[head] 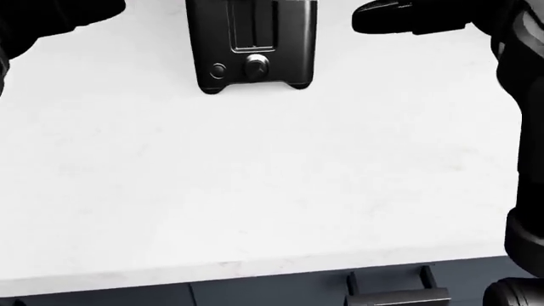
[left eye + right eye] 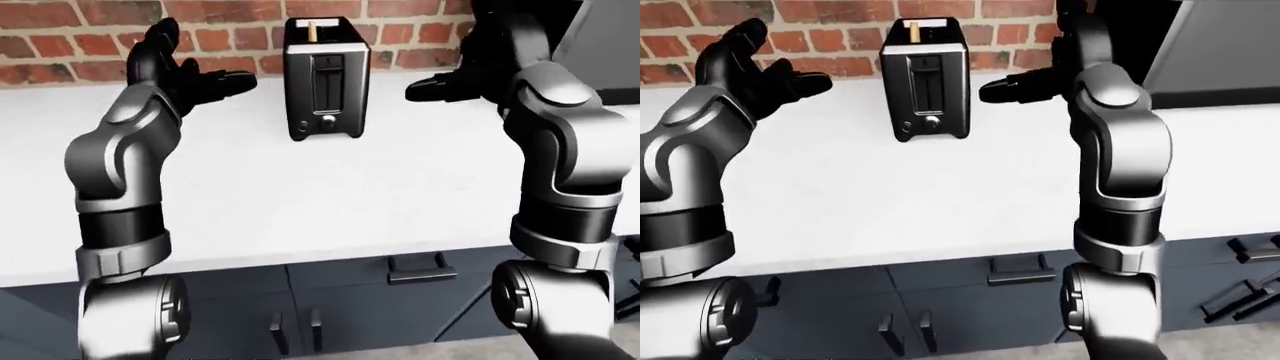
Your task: Push down the lever of the toaster to turn it on.
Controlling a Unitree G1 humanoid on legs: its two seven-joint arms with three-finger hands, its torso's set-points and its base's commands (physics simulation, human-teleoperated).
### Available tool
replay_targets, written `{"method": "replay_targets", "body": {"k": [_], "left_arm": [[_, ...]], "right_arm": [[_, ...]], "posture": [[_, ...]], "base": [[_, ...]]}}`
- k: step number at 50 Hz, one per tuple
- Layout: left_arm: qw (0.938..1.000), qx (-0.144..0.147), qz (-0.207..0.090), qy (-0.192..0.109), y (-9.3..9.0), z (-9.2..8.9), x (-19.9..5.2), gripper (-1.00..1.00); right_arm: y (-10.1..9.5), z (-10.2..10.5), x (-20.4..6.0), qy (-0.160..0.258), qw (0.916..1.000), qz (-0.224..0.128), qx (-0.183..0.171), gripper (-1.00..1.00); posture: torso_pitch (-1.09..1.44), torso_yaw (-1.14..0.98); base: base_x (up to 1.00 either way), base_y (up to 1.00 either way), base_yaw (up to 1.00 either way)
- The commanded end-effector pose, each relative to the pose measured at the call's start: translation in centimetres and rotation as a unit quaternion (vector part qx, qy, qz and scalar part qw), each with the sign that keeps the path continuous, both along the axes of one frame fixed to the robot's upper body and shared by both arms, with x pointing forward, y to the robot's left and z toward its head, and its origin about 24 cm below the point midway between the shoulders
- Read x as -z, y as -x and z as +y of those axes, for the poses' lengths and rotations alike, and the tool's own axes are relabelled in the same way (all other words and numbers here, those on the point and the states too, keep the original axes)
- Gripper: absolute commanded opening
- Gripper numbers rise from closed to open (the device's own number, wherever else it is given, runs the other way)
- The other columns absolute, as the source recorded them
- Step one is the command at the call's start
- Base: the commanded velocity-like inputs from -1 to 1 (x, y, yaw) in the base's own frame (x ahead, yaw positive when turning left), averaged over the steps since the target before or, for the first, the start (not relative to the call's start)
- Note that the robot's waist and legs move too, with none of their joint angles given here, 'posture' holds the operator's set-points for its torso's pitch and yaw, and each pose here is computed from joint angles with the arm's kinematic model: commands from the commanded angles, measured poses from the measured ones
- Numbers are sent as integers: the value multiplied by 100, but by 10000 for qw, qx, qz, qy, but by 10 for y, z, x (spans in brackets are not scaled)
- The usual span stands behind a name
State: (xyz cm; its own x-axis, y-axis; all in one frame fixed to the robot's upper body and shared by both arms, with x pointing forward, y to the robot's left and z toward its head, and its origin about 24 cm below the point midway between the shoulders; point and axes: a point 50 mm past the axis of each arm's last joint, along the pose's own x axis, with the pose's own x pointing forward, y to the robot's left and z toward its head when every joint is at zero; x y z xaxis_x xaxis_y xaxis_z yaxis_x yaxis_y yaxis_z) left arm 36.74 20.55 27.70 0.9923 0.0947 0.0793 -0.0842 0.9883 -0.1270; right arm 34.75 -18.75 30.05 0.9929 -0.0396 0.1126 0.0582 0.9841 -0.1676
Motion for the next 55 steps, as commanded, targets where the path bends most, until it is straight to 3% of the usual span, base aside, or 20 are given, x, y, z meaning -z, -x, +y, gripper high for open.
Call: {"method": "replay_targets", "body": {"k": [1,55], "left_arm": [[10000,75,-46,-30,0,-5,-4,100],[9999,126,-27,-49,-1,-11,-4,100]], "right_arm": [[1,-4,-9,-11,9999,-124,77,100],[0,-4,-5,-128,9999,-80,41,100]], "posture": [[0,0],[0,0]], "base": [[0,0,0],[10,0,0]]}}
